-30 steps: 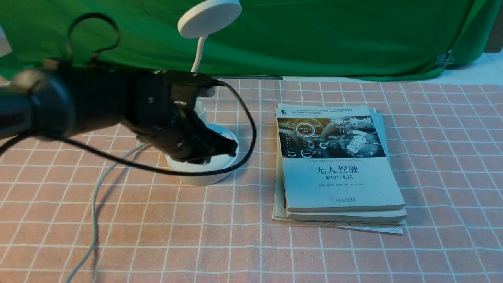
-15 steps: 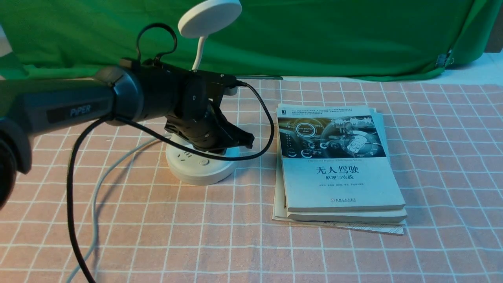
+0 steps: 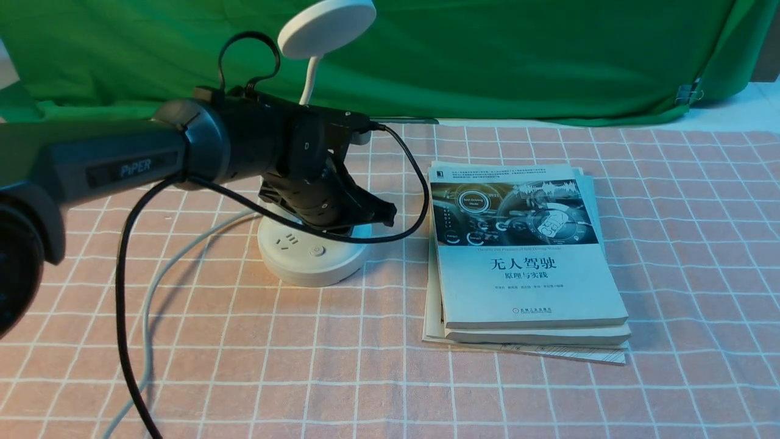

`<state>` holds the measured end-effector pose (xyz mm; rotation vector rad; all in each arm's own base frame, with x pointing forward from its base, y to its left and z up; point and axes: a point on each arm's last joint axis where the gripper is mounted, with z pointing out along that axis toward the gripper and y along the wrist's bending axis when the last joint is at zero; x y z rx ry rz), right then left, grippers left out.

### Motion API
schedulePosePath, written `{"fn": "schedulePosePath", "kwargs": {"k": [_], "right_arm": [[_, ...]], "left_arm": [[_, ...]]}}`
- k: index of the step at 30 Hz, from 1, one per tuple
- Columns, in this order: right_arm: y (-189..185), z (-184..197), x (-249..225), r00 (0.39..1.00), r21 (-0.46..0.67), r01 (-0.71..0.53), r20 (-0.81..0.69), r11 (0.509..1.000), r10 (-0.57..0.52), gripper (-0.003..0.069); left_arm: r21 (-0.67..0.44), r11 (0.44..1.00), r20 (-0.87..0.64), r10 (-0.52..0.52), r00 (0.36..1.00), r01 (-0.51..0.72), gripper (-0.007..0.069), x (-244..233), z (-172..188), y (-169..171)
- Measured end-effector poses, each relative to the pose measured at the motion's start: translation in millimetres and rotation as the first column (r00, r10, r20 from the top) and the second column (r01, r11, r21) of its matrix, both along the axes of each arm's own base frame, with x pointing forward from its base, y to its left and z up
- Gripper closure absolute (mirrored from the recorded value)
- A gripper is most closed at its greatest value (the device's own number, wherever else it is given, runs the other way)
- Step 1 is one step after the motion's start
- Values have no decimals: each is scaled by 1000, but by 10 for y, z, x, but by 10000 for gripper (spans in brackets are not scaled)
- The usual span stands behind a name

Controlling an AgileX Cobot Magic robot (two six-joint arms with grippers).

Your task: Turn on the table lamp on the pink coffee tablecloth with your hand.

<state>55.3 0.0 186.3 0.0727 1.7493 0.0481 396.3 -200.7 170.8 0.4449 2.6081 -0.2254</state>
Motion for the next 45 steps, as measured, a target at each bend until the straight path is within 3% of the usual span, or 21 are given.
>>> {"fn": "schedulePosePath", "kwargs": {"k": [4,15,21,27,33,40,45], "right_arm": [[0,0,0,1000,0,0,0,1000,0,418],[0,0,0,1000,1,0,0,1000,0,418],[0,0,0,1000,1,0,0,1000,0,418],[0,1,0,1000,1,0,1,1000,0,418],[0,1,0,1000,1,0,1,1000,0,418],[0,1,0,1000,1,0,1,1000,0,418],[0,2,0,1000,1,0,2,1000,0,418]], "left_arm": [[-12,1000,7,1,1000,-1,604,-85,93,23],[-129,989,-26,70,997,-73,604,-1107,429,461],[-231,972,177,83,981,-41,604,-1964,874,915],[-333,942,433,115,894,41,604,-2644,1175,1282],[-382,918,589,149,795,111,604,-3097,1223,1523],[-411,898,666,180,724,155,604,-3333,1248,1646],[-339,928,708,141,692,157,604,-3348,1248,1683]]}}
